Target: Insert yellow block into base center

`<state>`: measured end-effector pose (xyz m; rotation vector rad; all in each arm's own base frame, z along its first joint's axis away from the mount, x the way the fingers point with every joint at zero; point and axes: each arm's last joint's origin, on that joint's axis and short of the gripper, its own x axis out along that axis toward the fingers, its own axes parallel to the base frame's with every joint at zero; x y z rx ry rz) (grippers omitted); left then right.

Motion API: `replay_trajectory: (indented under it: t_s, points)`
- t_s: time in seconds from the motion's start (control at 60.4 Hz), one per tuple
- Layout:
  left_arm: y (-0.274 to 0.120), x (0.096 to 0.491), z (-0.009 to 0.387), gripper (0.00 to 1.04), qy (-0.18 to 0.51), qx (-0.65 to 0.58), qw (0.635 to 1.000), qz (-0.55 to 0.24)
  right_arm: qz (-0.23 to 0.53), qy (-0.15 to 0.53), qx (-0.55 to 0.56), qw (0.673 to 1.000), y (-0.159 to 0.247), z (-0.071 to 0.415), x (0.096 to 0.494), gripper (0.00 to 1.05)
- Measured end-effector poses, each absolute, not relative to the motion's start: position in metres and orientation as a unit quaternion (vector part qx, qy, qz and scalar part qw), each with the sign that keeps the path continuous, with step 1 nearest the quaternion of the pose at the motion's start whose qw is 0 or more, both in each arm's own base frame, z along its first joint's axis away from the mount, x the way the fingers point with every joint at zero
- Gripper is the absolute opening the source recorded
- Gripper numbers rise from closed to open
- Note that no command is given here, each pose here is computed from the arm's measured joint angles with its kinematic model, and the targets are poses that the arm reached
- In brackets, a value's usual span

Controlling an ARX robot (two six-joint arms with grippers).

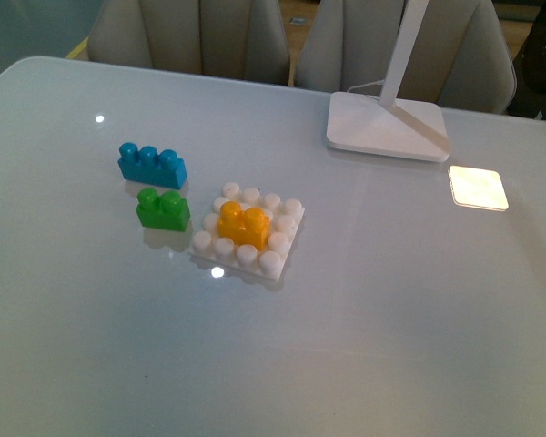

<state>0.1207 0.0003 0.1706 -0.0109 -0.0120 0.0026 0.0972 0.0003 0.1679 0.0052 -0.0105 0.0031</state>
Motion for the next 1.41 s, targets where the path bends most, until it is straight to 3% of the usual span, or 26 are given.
replay_trajectory:
  t_s: [1.126,1.407]
  points:
    - [0.0,0.097,0.167,0.03,-0.004,-0.005,1.0,0.001,0.002,-0.005,0.003,1.0,0.0,0.168,0.097,0.96]
    - [0.0,0.097,0.167,0.51,-0.004,-0.005,1.0,0.001,0.002,-0.005,0.003,1.0,0.0,0.168,0.097,0.96]
